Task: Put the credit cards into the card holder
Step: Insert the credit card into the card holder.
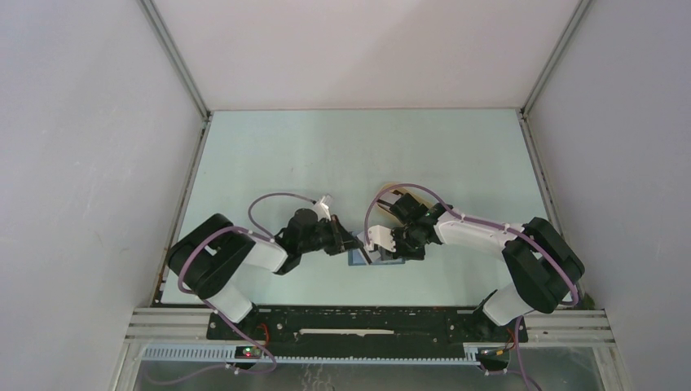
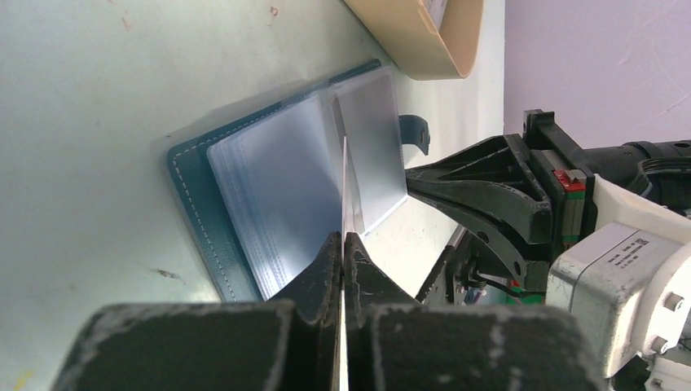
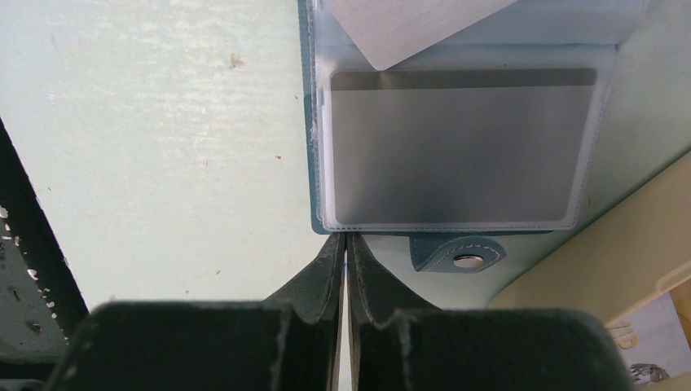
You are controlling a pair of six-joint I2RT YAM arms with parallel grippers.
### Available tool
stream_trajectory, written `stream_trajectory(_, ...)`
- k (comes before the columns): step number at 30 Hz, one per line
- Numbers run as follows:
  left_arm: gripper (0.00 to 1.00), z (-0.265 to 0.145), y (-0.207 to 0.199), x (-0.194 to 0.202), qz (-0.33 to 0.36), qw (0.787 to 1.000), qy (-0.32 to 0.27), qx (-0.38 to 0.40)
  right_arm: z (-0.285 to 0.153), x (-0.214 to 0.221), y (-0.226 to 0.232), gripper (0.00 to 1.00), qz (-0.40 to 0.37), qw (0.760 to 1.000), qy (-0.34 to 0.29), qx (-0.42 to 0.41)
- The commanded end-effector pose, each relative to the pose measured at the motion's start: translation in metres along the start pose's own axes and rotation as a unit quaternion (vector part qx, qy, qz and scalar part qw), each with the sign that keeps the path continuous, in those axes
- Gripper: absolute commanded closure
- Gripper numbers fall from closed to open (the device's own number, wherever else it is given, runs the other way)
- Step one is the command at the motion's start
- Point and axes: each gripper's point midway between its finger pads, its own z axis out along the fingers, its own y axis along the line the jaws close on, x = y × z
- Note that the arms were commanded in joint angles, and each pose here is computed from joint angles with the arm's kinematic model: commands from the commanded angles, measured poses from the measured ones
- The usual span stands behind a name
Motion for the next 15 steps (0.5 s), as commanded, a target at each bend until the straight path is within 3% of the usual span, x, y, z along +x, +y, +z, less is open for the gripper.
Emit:
stream_trajectory(1, 1.00, 0.0074, -0.0167, -0.0114, 0.023, 0.999, -0.001, 0.025, -0.0012, -0.0049, -0.0007, 0.90, 0.007, 1.000, -0.005, -0.006)
stream_trajectory(15, 1.00, 0.0078, -0.0212, -0.0096, 0.027, 0.999, 0.012, 0.033, -0.0015, -0.0046, 0.0002, 0.90, 0.008, 1.000, -0.004, -0.009)
